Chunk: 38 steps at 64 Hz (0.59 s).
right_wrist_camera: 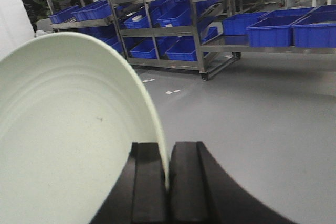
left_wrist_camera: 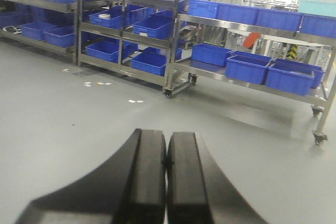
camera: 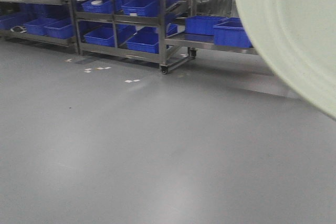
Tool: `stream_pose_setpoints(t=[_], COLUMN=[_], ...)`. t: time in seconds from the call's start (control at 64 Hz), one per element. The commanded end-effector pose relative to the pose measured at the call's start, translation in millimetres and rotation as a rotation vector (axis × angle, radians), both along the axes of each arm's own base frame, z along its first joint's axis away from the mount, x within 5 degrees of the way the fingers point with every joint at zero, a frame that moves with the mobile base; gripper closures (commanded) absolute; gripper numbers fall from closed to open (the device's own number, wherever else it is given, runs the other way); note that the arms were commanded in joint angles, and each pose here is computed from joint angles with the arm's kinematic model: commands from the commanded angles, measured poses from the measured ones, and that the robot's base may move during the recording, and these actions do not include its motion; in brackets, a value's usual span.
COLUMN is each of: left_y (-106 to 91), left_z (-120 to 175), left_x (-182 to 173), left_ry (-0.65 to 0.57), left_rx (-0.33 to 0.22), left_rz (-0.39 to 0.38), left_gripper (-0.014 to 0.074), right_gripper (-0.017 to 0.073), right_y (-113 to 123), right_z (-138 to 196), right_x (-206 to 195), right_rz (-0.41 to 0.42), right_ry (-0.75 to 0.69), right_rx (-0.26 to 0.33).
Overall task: Place green plate on second shelf with right arm
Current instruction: 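Drive the base toward the blue-bin shelving, plate held in right gripper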
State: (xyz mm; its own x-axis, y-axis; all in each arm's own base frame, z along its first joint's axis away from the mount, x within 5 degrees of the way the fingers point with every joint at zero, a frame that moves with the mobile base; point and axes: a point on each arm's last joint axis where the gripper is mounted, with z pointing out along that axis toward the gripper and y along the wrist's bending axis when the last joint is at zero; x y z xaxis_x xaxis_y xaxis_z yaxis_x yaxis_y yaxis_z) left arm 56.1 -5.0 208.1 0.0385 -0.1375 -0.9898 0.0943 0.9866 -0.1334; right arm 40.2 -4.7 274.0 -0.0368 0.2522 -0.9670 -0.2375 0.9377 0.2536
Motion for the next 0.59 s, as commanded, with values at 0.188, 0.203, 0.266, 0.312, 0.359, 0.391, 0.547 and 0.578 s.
stream_pose_setpoints(t=[0.188, 0.203, 0.266, 0.312, 0.359, 0.391, 0.547, 0.578], left_y=[0.1, 0.1, 0.1, 0.1, 0.1, 0.1, 0.1, 0.1], left_z=[-4.8, -4.8, -4.8, -4.8, -4.8, -4.8, -4.8, -4.8], left_x=[-0.1, -0.1, -0.1, -0.1, -0.1, -0.1, -0.1, -0.1], left_ry=[-0.064, -0.064, -0.064, -0.064, -0.064, -0.064, -0.064, -0.064], left_rx=[-0.017, -0.017, -0.017, -0.017, -0.017, -0.017, -0.017, -0.017], left_rz=[-0.001, -0.001, -0.001, -0.001, -0.001, -0.001, -0.001, -0.001], left_gripper=[0.0463, 0.0463, 0.0463, 0.0463, 0.0463, 0.0463, 0.0463, 0.0463], right_gripper=[0.0510, 0.0510, 0.0510, 0.0510, 0.0510, 0.0510, 0.0510, 0.0510], right_y=[3.1, 3.1, 3.1, 3.1, 3.1, 3.1, 3.1, 3.1], right_z=[16.3, 16.3, 16.3, 16.3, 16.3, 16.3, 16.3, 16.3], right_x=[-3.0, -3.0, -3.0, -3.0, -3.0, -3.0, -3.0, -3.0], right_rz=[0.043, 0.043, 0.043, 0.043, 0.043, 0.043, 0.043, 0.043], right_ry=[-0.097, -0.097, -0.097, -0.097, -0.097, -0.097, -0.097, -0.097], right_rx=[0.006, 0.006, 0.006, 0.006, 0.006, 0.006, 0.006, 0.006])
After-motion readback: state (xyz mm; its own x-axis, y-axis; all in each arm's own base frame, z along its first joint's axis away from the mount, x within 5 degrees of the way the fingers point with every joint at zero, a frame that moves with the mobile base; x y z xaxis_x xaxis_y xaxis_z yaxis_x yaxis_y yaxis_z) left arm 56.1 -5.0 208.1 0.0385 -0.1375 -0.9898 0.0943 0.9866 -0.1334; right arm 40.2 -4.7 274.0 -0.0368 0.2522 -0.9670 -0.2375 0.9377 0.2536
